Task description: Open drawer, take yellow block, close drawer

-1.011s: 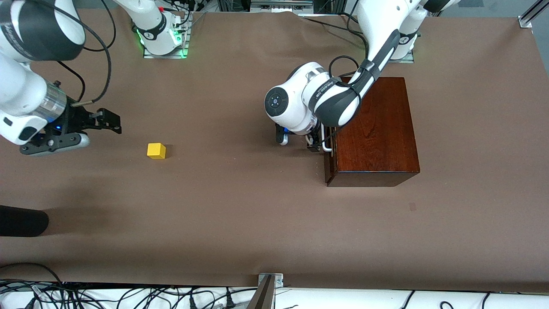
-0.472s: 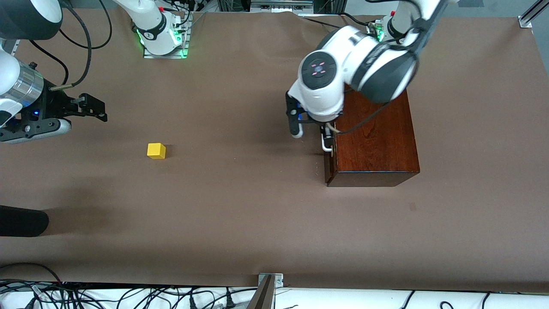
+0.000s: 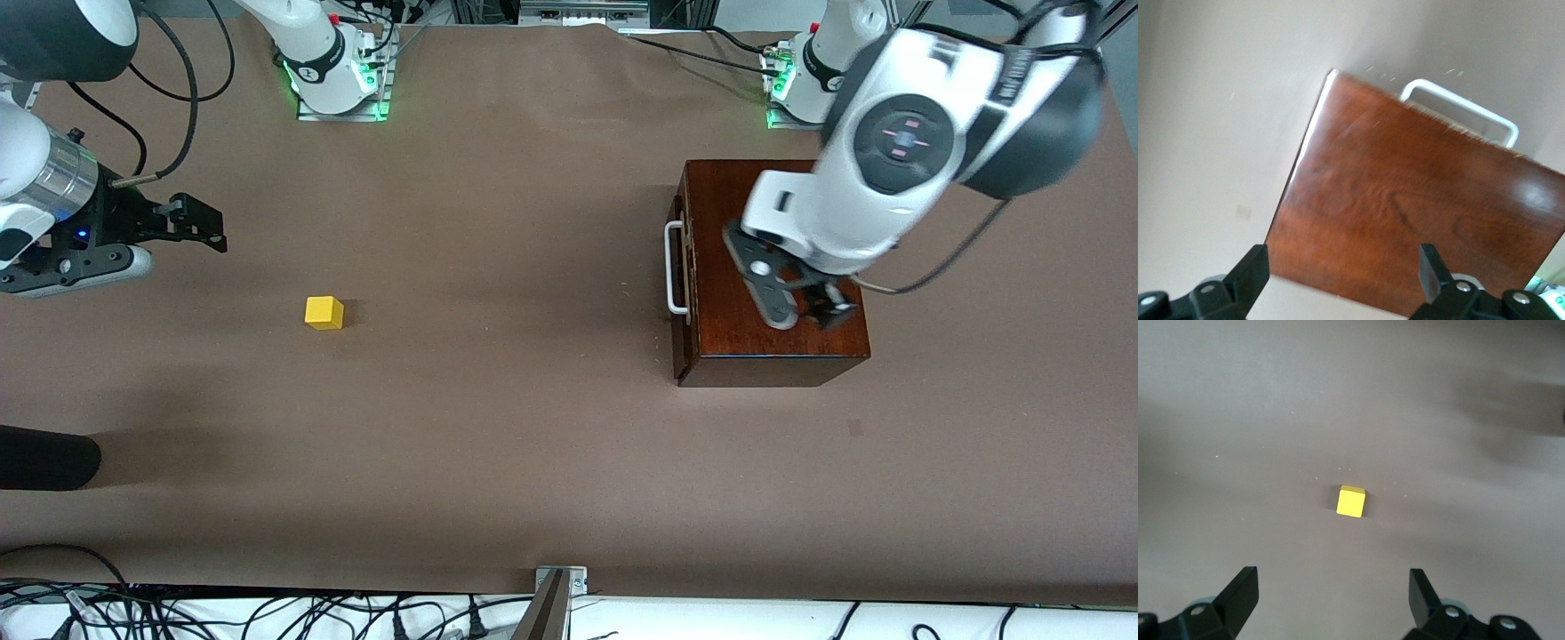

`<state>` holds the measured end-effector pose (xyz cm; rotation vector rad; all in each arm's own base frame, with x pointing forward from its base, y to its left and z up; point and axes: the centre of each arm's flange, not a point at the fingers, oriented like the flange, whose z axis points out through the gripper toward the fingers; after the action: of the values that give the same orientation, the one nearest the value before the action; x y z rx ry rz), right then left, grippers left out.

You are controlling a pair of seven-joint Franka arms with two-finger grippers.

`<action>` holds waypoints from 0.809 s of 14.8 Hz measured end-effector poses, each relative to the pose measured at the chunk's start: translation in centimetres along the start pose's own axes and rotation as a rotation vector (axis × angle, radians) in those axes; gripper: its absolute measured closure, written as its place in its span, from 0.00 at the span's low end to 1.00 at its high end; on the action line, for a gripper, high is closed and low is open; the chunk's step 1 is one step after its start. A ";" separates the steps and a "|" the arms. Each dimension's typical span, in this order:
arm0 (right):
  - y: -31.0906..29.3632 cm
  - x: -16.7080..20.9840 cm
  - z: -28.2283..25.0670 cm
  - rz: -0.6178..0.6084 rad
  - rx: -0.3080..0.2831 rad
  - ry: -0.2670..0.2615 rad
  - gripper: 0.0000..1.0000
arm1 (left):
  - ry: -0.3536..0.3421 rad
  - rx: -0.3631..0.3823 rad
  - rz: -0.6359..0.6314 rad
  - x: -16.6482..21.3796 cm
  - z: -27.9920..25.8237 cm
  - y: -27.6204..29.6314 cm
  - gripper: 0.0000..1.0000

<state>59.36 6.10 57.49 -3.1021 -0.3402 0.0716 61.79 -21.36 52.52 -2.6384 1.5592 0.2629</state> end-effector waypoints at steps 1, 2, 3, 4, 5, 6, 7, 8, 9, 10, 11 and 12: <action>0.0 0.0 0.0 0.000 -0.002 0.001 0.00 | 0.008 0.001 -0.085 -1.6 -0.6 -1.3 0.00; 0.0 0.0 -0.1 0.000 -0.004 0.004 0.00 | 0.020 0.006 -0.170 -3.1 -1.6 -2.3 0.00; 0.0 0.1 -0.2 -0.001 -0.005 0.007 0.00 | 0.031 0.009 -0.245 -4.4 -2.6 -2.8 0.00; -0.1 0.1 -0.4 -0.002 -0.006 0.011 0.00 | 0.048 0.004 -0.314 -5.7 -3.7 -2.9 0.00; -0.2 0.1 -0.6 -0.005 -0.008 0.015 0.00 | 0.070 -0.011 -0.381 -7.1 -4.7 -2.9 0.00; -0.3 0.1 -0.7 -0.006 -0.008 0.017 0.00 | 0.099 -0.029 -0.449 -8.6 -5.5 -3.1 0.00; -0.2 0.1 -0.8 -0.006 -0.009 0.019 0.00 | 0.131 -0.041 -0.521 -10.2 -6.1 -3.4 0.00; -0.2 0.1 -0.8 -0.005 -0.009 0.019 0.00 | 0.160 -0.045 -0.593 -12.0 -6.3 -3.8 0.00; -0.1 0.1 -0.8 -0.004 -0.011 0.019 0.00 | 0.180 -0.045 -0.663 -13.5 -6.3 -4.0 0.00; 0.0 0.1 -0.9 -0.002 -0.013 0.020 0.00 | 0.187 -0.046 -0.725 -14.7 -6.2 -3.7 0.00; 0.2 0.0 -0.9 0.001 -0.015 0.021 0.00 | 0.184 -0.051 -0.785 -15.6 -6.0 -3.1 0.00; 0.3 0.0 -1.0 0.003 -0.016 0.022 0.00 | 0.180 -0.058 -0.841 -16.3 -5.9 -2.4 0.00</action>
<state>59.48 5.78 58.47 -3.1163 -0.3366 0.0356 56.80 -6.95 61.18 -3.1292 0.3503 0.0111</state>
